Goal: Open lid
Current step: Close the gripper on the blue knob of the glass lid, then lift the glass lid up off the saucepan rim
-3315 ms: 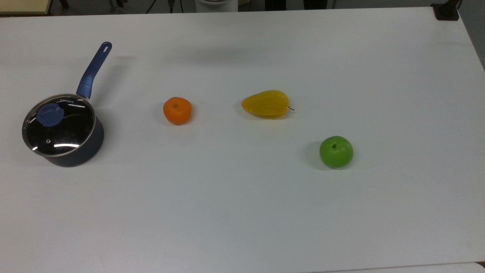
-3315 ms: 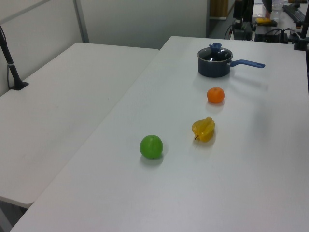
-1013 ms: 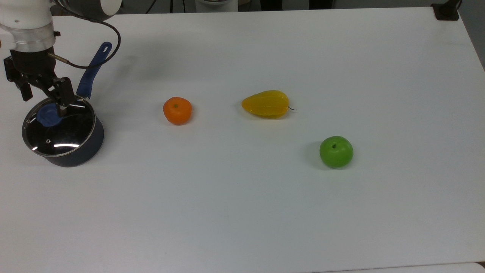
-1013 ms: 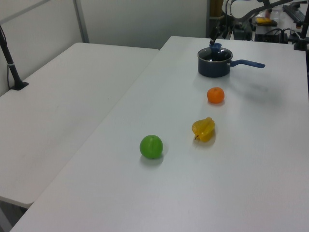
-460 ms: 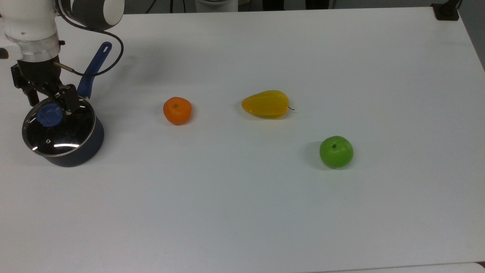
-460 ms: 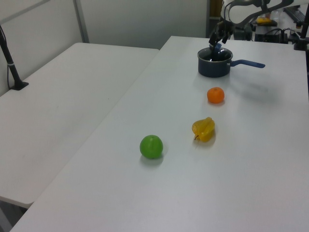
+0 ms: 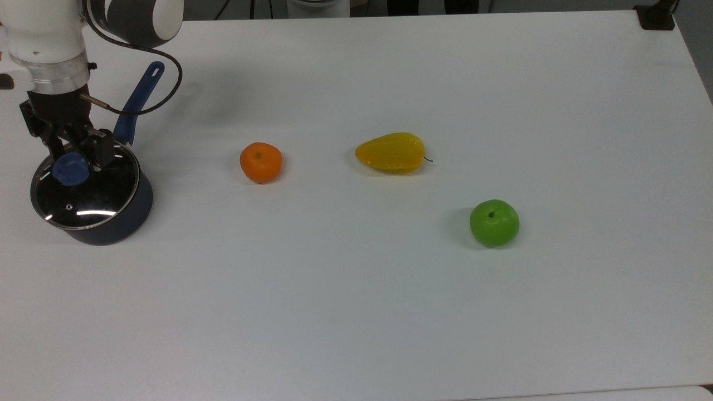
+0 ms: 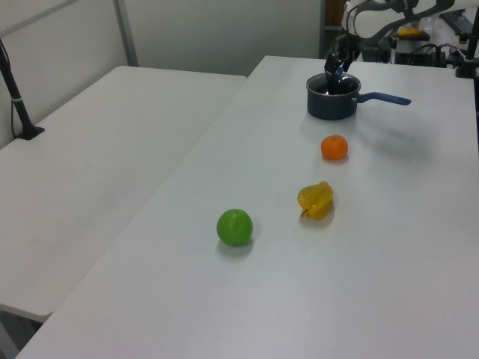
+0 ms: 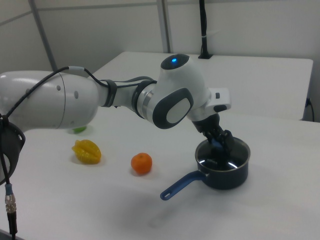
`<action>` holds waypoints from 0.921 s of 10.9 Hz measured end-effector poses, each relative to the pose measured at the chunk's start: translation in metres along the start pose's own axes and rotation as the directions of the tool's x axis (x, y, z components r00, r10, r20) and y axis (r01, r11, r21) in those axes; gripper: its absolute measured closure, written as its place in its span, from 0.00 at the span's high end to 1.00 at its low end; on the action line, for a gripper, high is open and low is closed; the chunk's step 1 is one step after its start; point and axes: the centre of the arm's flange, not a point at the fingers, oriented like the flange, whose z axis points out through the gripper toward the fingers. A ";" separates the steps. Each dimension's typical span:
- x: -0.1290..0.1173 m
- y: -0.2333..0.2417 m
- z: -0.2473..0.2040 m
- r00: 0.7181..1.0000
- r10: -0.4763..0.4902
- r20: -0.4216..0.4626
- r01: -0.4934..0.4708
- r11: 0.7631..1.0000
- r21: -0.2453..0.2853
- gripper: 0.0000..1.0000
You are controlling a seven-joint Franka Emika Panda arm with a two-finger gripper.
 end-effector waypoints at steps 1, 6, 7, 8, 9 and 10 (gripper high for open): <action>0.000 0.000 0.000 1.000 0.000 0.000 0.000 1.000 0.001 0.73; 0.002 -0.002 -0.003 1.000 -0.001 -0.006 0.001 1.000 0.002 0.66; 0.005 -0.002 -0.008 1.000 -0.001 -0.016 0.001 1.000 0.002 0.66; 0.008 -0.001 -0.018 0.999 0.002 -0.032 -0.002 1.000 0.003 0.66; 0.011 0.000 -0.031 0.999 0.003 -0.041 -0.003 1.000 0.005 0.66; 0.013 -0.002 -0.045 0.999 0.002 -0.048 -0.001 1.000 0.009 0.66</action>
